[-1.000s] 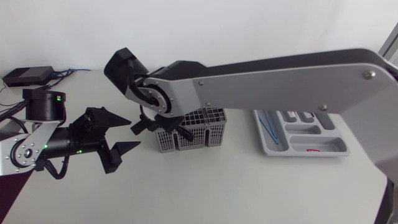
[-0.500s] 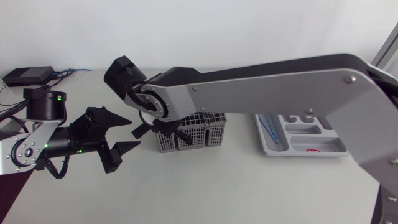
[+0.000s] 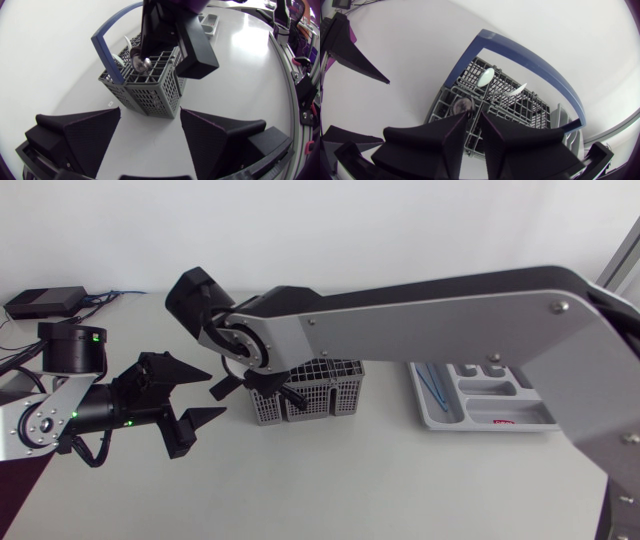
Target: Unload the cutlery basket into the drawer organizer.
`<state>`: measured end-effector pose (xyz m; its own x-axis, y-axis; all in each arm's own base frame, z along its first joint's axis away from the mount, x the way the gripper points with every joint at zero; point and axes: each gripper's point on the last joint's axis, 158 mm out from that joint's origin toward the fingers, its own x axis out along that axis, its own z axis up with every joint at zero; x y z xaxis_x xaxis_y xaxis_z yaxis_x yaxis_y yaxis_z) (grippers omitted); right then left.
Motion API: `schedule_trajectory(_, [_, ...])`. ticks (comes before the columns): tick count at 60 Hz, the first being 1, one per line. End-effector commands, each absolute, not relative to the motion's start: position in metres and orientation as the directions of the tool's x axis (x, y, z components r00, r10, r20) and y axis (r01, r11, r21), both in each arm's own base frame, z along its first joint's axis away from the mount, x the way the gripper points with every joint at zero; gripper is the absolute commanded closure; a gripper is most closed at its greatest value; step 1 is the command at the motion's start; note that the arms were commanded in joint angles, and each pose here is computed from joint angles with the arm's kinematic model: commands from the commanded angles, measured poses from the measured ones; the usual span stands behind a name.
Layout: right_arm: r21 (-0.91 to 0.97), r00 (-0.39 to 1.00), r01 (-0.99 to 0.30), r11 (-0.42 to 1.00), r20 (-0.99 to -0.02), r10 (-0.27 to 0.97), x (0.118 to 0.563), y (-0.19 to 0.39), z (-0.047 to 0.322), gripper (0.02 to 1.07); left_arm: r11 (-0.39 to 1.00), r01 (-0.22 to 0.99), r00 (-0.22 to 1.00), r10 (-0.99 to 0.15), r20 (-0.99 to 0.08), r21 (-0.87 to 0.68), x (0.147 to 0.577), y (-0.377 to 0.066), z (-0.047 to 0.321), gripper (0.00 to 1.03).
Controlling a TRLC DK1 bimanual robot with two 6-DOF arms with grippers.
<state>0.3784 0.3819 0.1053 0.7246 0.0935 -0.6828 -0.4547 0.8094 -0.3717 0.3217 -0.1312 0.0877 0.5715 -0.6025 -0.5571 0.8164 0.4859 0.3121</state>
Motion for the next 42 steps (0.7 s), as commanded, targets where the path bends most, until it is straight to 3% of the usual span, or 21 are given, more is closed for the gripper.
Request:
schedule_trajectory(1, [-0.363, 0.723, -0.452, 0.815, -0.684, 0.097, 0.381, 0.388, 0.095, 0.9, 0.462, 0.828, 0.557, -0.614, -0.559, 0.317, 0.32, -0.133, 0.085, 0.06])
schedule_trajectory(21, [-0.344, 0.717, -0.48, 0.807, -0.683, 0.135, 0.379, 0.393, 0.096, 0.98, 0.463, 0.827, 0.558, -0.61, -0.563, 0.318, 0.318, -0.13, 0.081, 0.06])
schedule_trajectory(42, [-0.331, 0.742, -0.482, 0.811, -0.647, 0.177, 0.374, 0.388, 0.125, 0.99, 0.458, 0.832, 0.552, -0.616, -0.562, 0.315, 0.317, -0.132, 0.08, 0.06])
